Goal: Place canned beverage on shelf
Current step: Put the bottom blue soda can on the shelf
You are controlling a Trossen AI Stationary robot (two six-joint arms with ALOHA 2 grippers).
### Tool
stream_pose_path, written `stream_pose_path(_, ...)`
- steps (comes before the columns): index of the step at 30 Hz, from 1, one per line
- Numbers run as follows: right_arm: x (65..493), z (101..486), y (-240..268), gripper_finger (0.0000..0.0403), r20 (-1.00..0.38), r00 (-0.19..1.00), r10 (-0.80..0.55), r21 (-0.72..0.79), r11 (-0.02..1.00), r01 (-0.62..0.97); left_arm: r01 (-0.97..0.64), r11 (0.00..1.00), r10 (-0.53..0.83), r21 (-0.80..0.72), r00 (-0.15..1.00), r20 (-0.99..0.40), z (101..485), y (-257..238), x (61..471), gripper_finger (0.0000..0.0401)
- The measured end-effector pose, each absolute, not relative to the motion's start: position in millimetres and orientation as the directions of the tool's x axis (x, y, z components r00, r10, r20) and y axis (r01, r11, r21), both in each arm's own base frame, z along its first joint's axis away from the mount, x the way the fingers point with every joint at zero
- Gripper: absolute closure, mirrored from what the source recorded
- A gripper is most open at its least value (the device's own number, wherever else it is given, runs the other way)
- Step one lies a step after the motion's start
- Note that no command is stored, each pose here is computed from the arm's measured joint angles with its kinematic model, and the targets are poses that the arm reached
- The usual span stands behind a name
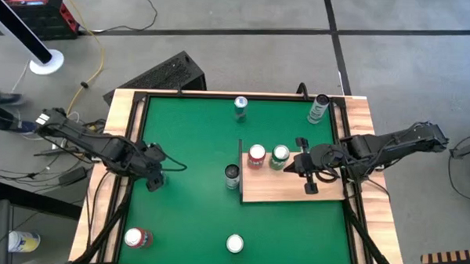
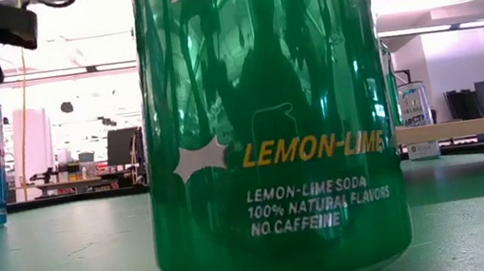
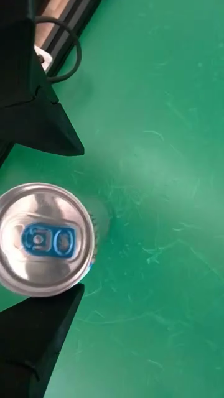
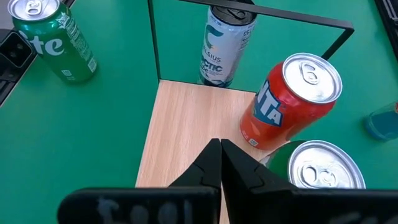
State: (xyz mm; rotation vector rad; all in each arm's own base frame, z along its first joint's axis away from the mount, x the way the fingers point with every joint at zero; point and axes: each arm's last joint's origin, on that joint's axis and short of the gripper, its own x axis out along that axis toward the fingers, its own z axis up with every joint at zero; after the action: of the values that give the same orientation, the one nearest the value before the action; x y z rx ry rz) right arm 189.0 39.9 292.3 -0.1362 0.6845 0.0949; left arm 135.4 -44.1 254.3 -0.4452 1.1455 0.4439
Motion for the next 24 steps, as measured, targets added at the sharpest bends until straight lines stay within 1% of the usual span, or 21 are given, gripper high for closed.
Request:
stream_pose_path(11, 188.9, 292.0, 39.5, 0.0376, -0.638, 0.769, 0.041, -0.092, 0.987, -0.129, -0.557, 0.819, 0.076, -0.137, 0.341, -0.937, 253.9, -45.0, 135.3, 0.0067)
stream_pose_path(13, 188.9, 292.0, 39.5, 0.0376, -0.638, 0.769, 0.041, -0.092, 0.987, -0.129, -0.559, 0.817, 0.068, -0.143, 0.339, -0.938, 253.9, -45.3, 135.3, 0.0072)
stream_pose_path(16, 188.9, 292.0, 39.5, 0.0376, -0.638, 0.769, 0.041, -0.092, 0.987, -0.129, -0.558, 0.816, 0.055, -0.151, 0.335, -0.940, 253.8, -45.6, 135.2, 0.0099)
stream_pose_path(21, 188.6, 291.5, 39.4, 0.0376, -0.642, 0.766, 0.040, -0.092, 0.987, -0.129, -0.554, 0.817, 0.050, -0.159, 0.343, -0.938, 254.1, -45.9, 135.9, 0.0169)
stream_pose_path(22, 188.4, 291.3, 39.4, 0.0376, -0.644, 0.764, 0.040, -0.093, 0.987, -0.129, -0.551, 0.819, 0.049, -0.160, 0.346, -0.937, 254.2, -46.0, 136.2, 0.0178)
stream_pose_path(24, 188.4, 291.4, 39.4, 0.0376, -0.644, 0.764, 0.040, -0.093, 0.987, -0.129, -0.548, 0.820, 0.047, -0.166, 0.353, -0.934, 254.5, -46.3, 136.9, 0.0178)
